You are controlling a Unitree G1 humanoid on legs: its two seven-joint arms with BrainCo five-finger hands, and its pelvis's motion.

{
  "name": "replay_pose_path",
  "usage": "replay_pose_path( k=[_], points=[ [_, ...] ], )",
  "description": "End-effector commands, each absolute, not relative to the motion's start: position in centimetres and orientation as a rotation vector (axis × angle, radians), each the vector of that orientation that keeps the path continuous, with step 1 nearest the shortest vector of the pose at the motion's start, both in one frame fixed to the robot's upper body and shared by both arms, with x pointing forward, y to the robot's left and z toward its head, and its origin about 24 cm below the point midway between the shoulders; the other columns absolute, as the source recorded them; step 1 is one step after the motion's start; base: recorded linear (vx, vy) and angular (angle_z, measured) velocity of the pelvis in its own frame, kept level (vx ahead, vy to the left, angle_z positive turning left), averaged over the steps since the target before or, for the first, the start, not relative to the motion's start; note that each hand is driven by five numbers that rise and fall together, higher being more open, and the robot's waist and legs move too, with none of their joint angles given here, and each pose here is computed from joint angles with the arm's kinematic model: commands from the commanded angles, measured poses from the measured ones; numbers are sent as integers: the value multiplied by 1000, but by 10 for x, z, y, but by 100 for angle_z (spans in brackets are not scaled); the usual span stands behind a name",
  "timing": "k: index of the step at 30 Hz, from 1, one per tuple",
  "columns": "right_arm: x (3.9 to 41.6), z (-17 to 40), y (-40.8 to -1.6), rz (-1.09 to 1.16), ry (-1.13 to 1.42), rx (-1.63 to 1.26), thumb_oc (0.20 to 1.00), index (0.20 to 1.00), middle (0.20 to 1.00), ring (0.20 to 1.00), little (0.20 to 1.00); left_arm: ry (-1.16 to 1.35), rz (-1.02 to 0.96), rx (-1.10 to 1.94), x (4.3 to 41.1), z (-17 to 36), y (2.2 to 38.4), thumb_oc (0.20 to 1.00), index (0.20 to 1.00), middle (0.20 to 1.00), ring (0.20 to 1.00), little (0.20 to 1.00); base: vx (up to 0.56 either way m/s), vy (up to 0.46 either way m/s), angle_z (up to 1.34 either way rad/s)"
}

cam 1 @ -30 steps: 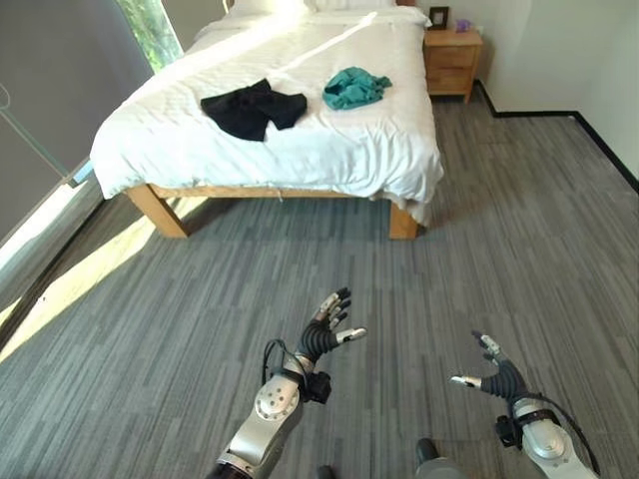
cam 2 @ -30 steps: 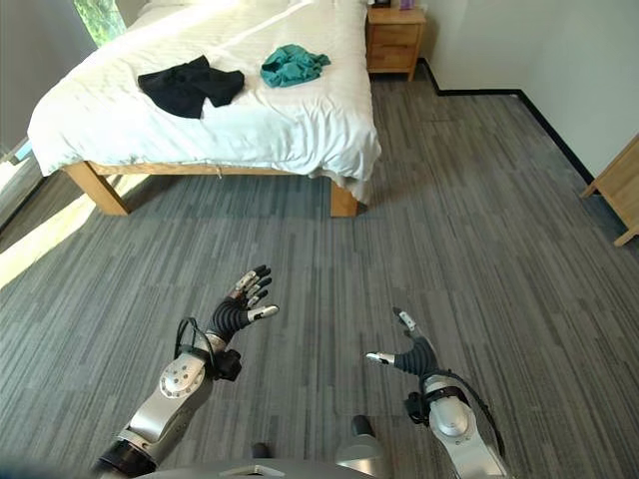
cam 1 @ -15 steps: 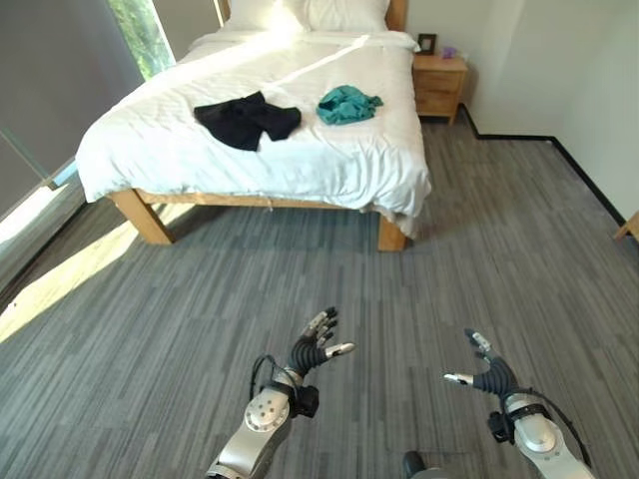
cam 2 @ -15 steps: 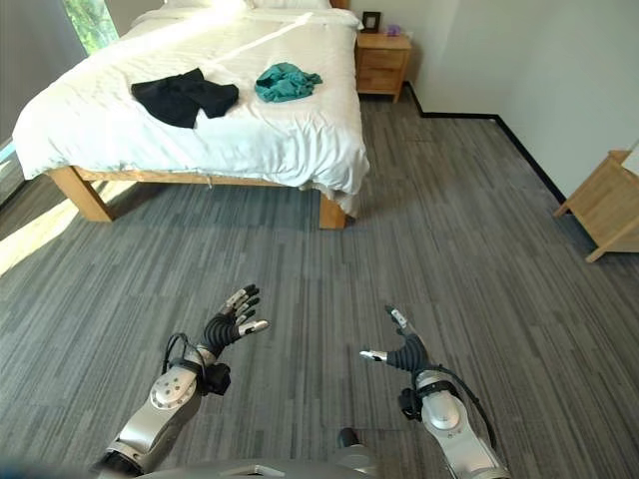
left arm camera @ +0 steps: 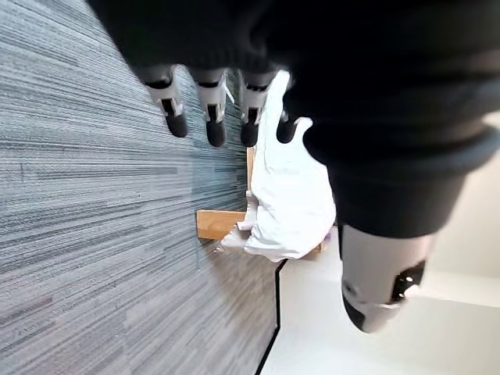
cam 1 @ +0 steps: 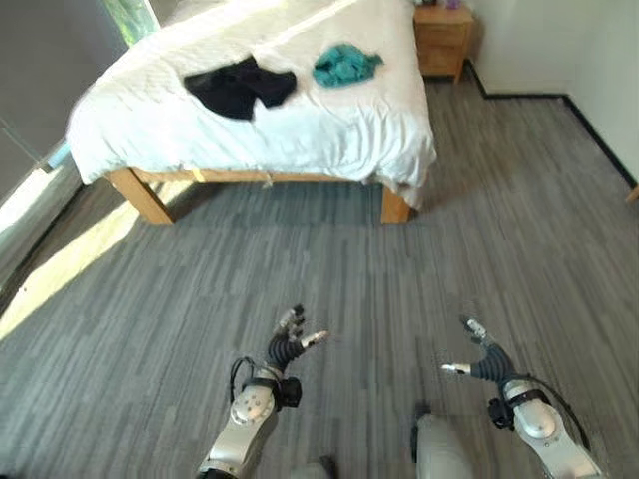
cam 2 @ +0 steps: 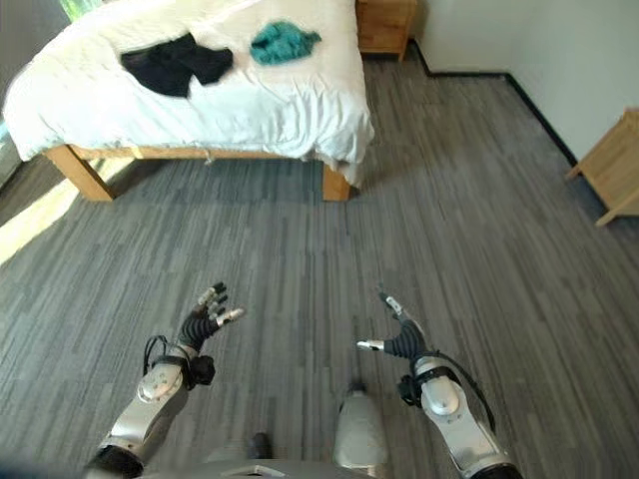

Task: Pick up bed clothes into laundry basket.

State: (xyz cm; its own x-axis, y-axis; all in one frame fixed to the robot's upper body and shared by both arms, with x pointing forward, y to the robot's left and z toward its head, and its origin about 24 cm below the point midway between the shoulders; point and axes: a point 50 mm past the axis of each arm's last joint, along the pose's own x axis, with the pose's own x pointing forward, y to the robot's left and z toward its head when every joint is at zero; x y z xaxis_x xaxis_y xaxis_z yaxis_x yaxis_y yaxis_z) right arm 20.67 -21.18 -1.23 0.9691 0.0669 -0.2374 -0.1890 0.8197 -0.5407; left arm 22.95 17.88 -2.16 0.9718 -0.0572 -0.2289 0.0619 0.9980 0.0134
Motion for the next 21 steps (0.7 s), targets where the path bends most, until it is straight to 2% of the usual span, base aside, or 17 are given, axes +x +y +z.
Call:
replay_pose_path(
  k=[1,5,11,21],
  points=[
    [224,14,-212,124,80,-607,1000,1000,1000,1000,1000,121,-99,42,232,-4,176,1000,1000,1000,1000,1000,476,-362,79],
    [228,28,-224,108,41,-656,1000,1000,1000,1000,1000,141,-137,-53,230,-8,158,1000,1000,1000,1000,1000,335,-344,75],
    [242,45,-230,87,-18,-678,1000,1000,1000,1000,1000,114,-180,-82,235,-1,148,1000,1000,1000,1000,1000,248,-258,10],
    [226,33,-238,56,41,-684,1000,1000,1000,1000,1000,181,-182,-98,221,-15,143,1000,1000,1000,1000,1000,477,73,-19]
  ],
)
